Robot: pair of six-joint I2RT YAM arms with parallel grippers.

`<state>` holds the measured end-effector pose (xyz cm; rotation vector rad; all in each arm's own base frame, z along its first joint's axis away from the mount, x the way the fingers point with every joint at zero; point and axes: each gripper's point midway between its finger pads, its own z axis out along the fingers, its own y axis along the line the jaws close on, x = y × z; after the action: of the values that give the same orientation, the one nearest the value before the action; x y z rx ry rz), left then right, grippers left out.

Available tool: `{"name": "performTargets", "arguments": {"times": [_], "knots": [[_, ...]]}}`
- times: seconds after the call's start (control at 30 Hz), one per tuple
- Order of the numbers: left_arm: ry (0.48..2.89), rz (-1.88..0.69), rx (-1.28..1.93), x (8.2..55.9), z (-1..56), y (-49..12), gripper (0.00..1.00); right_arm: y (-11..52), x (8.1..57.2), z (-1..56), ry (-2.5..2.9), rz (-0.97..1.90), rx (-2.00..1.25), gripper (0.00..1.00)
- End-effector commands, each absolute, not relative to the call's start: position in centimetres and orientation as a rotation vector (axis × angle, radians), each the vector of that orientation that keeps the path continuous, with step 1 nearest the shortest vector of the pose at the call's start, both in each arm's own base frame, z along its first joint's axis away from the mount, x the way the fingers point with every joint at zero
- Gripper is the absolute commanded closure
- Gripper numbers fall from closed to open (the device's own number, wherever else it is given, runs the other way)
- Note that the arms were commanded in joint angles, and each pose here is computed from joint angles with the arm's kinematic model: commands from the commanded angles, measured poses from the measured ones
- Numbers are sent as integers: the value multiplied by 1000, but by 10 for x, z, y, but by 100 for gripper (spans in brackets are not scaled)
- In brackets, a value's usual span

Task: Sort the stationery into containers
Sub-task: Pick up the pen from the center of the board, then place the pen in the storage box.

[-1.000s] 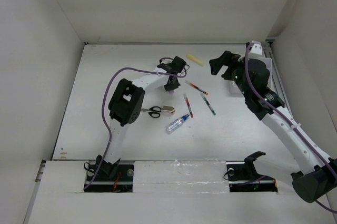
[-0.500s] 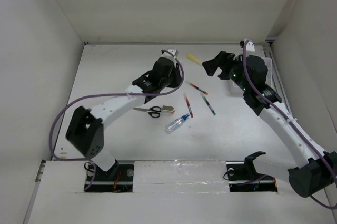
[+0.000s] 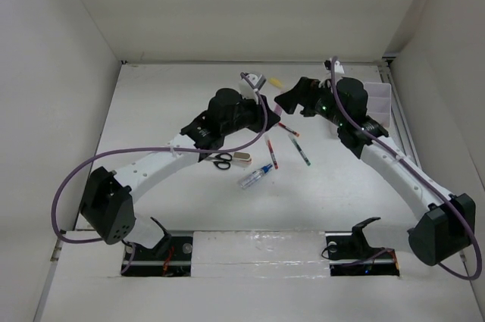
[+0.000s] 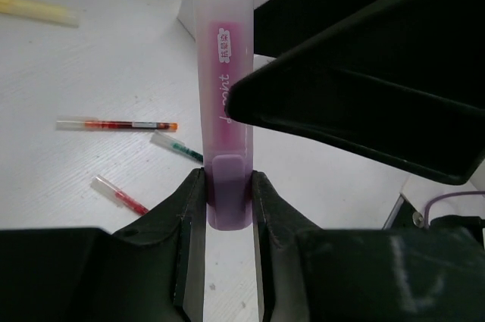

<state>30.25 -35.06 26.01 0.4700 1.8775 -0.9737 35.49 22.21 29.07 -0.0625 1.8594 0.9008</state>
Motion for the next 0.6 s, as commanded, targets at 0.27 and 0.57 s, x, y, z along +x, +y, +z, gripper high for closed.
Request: {"name": "performTargets", "arguments": {"times": [0.27, 0.57], "knots": [[1750, -1108, 582, 281, 293, -364, 100, 242, 363, 317, 1746, 1006, -104, 61], [1898, -883, 326, 313, 277, -334, 0, 190, 416, 328, 1718, 849, 84, 100]]}}
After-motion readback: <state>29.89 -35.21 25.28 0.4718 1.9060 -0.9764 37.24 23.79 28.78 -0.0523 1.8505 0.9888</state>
